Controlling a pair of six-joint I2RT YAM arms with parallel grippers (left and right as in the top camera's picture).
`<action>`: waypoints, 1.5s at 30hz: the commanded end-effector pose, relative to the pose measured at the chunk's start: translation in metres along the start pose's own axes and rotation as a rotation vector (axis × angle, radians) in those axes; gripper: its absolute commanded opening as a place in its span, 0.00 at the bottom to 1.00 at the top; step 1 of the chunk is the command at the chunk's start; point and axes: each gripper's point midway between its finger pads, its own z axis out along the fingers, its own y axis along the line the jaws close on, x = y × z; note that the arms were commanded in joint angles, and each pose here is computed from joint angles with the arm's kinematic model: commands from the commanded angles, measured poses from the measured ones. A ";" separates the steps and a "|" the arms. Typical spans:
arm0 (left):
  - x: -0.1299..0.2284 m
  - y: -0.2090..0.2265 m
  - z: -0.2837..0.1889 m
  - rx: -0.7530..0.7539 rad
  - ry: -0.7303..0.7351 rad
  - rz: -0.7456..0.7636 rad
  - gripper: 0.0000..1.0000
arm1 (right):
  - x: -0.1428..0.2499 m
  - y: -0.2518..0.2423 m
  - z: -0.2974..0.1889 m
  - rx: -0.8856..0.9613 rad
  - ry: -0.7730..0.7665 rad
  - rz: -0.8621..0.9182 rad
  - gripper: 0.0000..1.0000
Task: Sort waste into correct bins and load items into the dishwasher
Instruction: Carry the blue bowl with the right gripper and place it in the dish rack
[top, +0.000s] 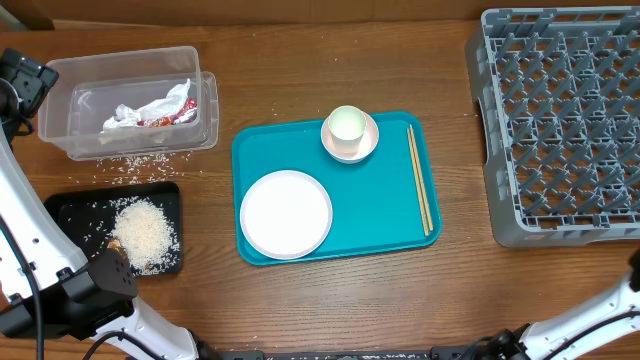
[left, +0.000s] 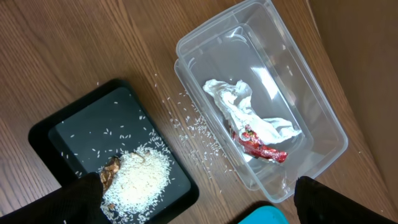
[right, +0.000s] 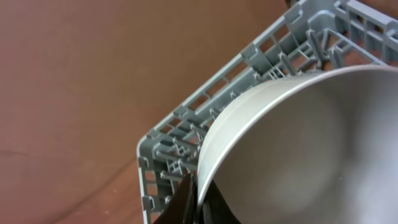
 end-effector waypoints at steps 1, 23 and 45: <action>-0.001 0.000 0.000 -0.006 -0.006 -0.004 1.00 | -0.005 0.006 -0.014 -0.266 -0.008 -0.010 0.04; -0.001 0.000 0.000 -0.006 -0.006 -0.003 1.00 | 0.050 -0.106 0.037 -0.116 0.104 0.212 0.04; -0.001 0.000 0.000 -0.006 -0.006 -0.003 1.00 | 0.052 -0.153 -0.057 0.198 0.069 0.385 0.46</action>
